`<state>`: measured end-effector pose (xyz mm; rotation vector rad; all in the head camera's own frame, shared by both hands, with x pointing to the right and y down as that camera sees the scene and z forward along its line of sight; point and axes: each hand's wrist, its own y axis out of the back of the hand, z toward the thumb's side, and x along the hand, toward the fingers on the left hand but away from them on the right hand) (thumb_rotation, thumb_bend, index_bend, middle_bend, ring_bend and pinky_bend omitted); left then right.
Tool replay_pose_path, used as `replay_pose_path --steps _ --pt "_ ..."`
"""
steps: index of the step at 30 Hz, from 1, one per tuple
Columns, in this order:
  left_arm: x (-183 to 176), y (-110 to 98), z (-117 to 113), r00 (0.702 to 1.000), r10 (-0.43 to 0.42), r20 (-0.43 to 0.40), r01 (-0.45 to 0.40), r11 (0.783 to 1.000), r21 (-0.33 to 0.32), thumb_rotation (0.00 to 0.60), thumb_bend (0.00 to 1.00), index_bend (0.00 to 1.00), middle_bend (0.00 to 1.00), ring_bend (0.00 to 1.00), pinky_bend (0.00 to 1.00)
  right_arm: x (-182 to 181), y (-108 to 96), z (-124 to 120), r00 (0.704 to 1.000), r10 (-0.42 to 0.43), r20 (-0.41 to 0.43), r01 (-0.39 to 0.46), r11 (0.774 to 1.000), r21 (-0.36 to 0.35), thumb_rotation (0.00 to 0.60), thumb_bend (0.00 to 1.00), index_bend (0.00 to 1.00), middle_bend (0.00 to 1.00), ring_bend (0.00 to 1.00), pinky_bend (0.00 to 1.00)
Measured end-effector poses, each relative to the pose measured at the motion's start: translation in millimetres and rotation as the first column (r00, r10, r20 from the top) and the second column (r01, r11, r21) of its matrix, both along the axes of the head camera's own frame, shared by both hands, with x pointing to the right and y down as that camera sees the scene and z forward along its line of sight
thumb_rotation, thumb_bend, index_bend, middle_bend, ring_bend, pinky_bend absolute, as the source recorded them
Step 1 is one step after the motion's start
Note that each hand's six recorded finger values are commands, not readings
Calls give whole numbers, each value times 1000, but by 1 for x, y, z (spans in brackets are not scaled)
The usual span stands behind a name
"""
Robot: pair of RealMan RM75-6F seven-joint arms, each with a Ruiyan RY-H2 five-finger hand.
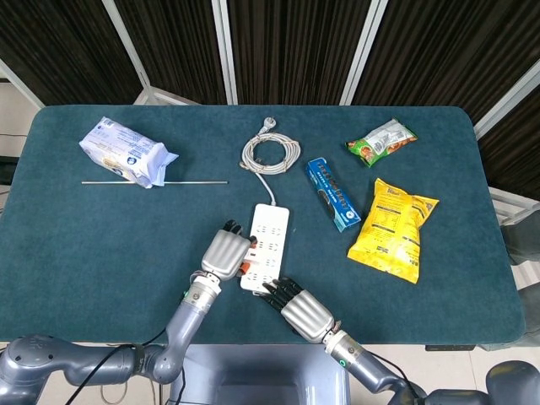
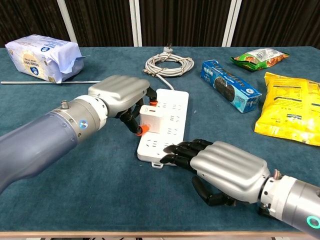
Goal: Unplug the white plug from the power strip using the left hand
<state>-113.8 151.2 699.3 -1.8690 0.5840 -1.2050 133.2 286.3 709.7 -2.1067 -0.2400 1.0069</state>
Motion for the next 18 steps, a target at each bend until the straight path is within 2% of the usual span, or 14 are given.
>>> replay_pose_path --steps 7,18 --pt "15 2 -5 999 18 -30 -18 1000 10 600 371 725 761 296 209 2 -1 1 1000 8 -4 -8 1000 0 600 889 125 120 121 128" --pt "11 -2 -5 1000 9 -22 -9 1000 20 600 371 729 764 308 227 2 0 1 1000 6 -3 -6 1000 -3 600 889 124 120 121 128"
